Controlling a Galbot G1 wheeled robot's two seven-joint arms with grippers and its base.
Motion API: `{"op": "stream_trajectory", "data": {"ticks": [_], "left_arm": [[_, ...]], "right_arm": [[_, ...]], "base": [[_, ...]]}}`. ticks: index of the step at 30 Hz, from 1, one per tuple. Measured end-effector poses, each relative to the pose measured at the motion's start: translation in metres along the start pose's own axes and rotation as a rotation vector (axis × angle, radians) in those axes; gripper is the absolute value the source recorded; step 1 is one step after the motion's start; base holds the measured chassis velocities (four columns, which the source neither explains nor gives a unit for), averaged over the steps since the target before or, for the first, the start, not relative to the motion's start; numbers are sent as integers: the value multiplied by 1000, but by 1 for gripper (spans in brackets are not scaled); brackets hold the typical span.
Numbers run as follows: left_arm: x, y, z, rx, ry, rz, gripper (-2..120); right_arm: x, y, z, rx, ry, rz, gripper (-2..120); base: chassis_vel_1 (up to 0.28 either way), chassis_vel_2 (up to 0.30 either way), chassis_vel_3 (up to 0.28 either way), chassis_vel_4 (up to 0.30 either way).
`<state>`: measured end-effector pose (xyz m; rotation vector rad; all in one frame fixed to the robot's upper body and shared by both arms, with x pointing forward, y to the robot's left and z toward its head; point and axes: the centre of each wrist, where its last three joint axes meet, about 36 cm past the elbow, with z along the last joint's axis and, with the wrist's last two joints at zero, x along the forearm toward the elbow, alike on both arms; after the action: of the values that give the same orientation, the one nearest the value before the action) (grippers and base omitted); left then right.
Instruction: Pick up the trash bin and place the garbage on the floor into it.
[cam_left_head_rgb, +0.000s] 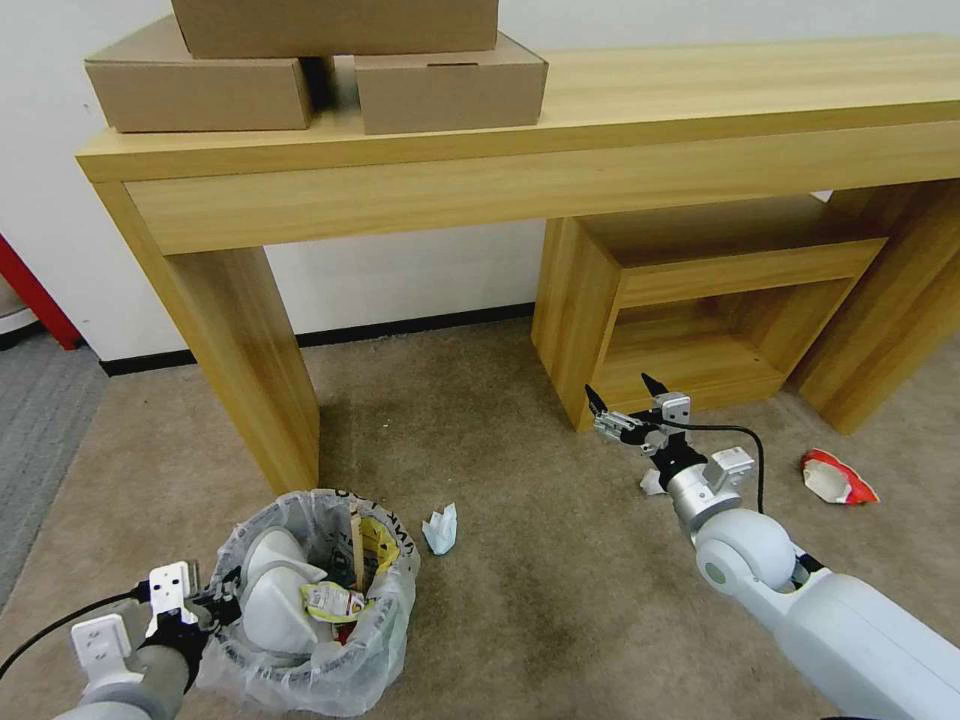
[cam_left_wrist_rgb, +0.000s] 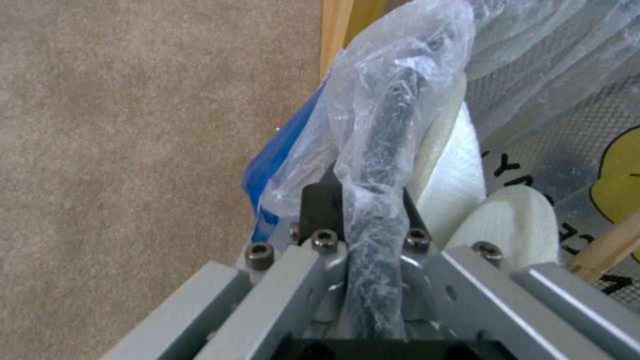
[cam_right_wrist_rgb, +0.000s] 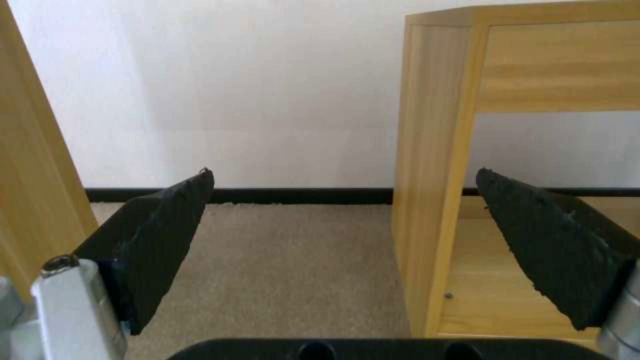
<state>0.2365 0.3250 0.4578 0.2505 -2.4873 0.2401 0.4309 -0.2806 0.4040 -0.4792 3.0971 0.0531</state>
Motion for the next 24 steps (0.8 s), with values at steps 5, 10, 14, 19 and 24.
{"op": "stream_trajectory", "data": {"ticks": [5, 10, 14, 19, 24], "left_arm": [[-3, 1, 1, 2, 3, -4, 1], [-4, 2, 2, 5, 6, -7, 1], [-4, 3, 2, 6, 8, -10, 1], [-7, 3, 5, 12, 14, -16, 1], [-11, 3, 6, 19, 16, -19, 1]], "right_arm": [[-4, 8, 3, -21, 13, -11, 100], [-7, 13, 3, -36, 24, -14, 100], [-9, 22, 3, -72, 53, -17, 100], [-9, 44, 6, -141, 150, -40, 100], [-10, 75, 6, -232, 313, -13, 100]], "base": [[0, 0, 0, 0], [0, 0, 0, 0], [0, 0, 0, 0], [0, 0, 0, 0], [0, 0, 0, 0]]}}
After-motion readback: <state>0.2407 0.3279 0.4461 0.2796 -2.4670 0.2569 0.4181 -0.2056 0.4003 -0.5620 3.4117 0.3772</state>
